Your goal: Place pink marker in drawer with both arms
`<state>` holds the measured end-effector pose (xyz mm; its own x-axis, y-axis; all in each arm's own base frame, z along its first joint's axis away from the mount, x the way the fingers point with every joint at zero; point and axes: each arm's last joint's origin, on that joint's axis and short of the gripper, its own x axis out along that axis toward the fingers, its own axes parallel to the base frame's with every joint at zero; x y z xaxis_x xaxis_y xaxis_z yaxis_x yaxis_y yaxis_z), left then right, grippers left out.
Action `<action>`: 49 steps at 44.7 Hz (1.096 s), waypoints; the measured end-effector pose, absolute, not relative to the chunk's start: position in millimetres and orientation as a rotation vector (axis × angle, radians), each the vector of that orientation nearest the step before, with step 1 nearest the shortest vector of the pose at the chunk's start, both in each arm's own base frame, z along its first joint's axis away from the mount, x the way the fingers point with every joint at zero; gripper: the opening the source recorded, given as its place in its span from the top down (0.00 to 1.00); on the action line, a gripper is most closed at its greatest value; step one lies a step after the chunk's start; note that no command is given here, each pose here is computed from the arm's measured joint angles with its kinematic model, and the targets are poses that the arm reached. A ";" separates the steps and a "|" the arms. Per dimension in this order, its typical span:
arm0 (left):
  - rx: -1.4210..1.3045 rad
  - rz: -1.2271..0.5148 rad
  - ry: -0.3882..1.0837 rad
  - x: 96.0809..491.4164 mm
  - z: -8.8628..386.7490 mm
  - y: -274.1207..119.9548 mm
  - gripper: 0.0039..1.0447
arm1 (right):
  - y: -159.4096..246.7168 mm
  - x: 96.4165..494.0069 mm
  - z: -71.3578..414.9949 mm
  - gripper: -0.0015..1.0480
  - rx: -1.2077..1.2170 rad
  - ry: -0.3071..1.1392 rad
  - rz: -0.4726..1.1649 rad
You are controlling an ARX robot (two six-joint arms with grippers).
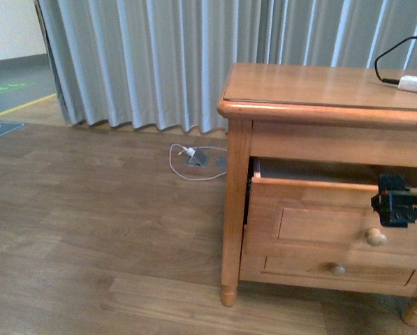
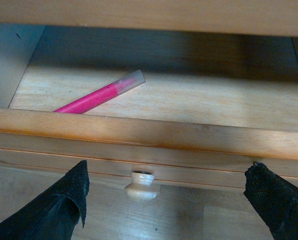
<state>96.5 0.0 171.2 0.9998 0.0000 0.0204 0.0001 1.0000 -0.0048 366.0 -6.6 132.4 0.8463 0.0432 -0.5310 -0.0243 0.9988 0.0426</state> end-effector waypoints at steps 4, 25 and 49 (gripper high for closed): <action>-0.005 0.000 -0.020 96.5 171.2 0.0 0.05 | -6.5 376.1 130.4 0.08 0.031 0.547 0.025; -0.005 0.000 -0.020 96.5 171.2 0.0 0.05 | -12.2 419.4 113.8 0.08 0.015 0.475 -0.060; -0.004 0.000 -0.020 96.5 171.2 0.0 0.05 | -20.9 423.7 111.1 0.08 0.038 0.496 -0.047</action>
